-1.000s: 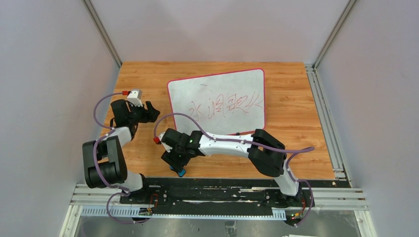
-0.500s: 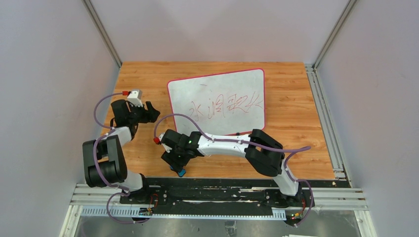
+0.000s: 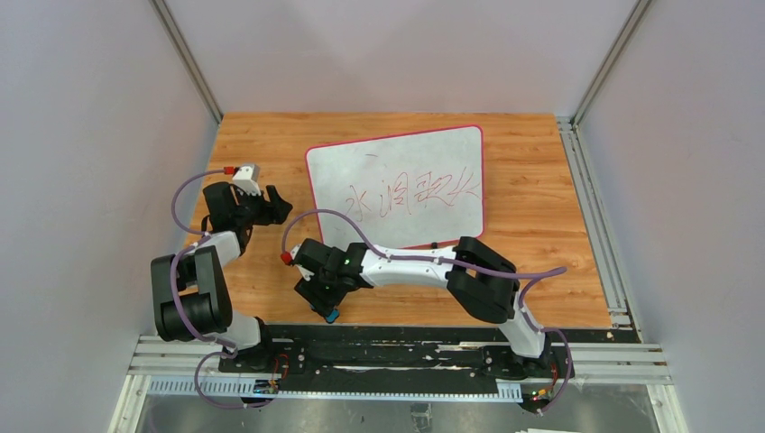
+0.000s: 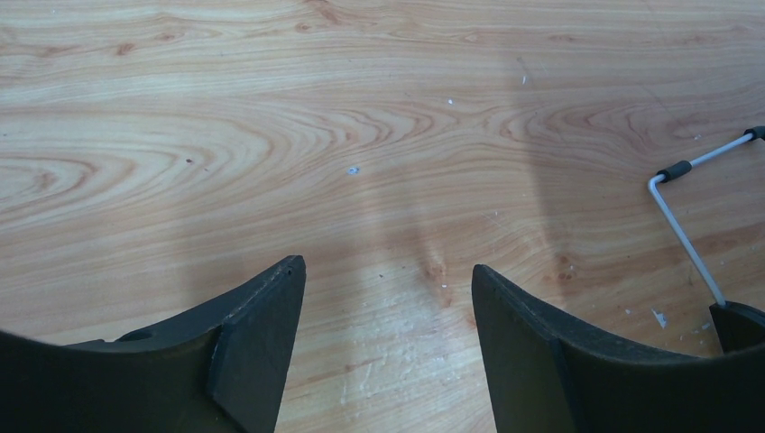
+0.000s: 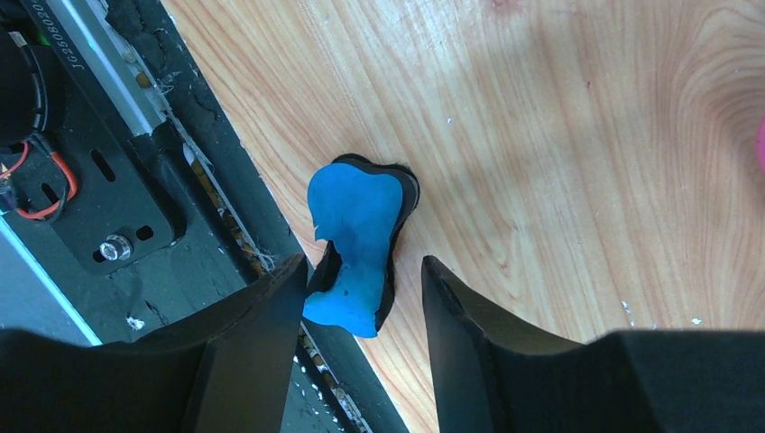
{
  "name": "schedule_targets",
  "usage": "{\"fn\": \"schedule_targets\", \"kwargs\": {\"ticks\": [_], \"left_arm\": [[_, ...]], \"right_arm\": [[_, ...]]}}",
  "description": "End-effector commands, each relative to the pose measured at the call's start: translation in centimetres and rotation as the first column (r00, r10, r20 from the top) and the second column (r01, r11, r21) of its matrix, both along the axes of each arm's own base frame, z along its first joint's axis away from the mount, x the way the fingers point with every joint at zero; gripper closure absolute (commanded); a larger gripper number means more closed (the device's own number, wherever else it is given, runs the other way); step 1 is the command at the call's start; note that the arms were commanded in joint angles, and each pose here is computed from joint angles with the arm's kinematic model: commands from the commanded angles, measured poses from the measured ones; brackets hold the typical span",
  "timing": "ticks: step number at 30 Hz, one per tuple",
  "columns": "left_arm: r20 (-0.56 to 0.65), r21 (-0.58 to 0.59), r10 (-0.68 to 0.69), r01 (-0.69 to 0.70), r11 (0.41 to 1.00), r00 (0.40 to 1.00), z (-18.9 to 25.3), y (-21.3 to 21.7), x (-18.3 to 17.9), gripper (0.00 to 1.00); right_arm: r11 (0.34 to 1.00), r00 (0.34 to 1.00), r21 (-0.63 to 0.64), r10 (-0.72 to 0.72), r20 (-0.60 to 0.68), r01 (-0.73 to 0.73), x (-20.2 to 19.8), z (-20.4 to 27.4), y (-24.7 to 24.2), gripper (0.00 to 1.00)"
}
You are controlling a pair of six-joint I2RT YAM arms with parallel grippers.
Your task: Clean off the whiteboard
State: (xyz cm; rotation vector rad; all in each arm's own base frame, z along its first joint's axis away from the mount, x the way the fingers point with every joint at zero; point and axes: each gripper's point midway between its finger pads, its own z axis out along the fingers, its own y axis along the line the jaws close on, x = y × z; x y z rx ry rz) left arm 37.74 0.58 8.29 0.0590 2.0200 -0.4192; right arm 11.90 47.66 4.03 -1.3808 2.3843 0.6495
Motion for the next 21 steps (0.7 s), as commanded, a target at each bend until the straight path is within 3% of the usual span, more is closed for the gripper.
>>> {"fn": "schedule_targets", "kwargs": {"ticks": [1, 21], "left_arm": [[0.040, 0.004, 0.003, -0.003, 1.000, 0.999, 1.1, 0.4, 1.0, 0.28], [0.040, 0.004, 0.000, 0.000, 1.000, 0.999, 1.1, 0.3, 1.0, 0.28]], "right_arm": [[1.000, 0.999, -0.015, 0.020, -0.025, -0.021, -1.7, -1.0, 0.2, 0.49], [0.998, 1.000, -0.057, 0.010, -0.023, -0.012, -2.0, -3.1, 0.2, 0.56]]}}
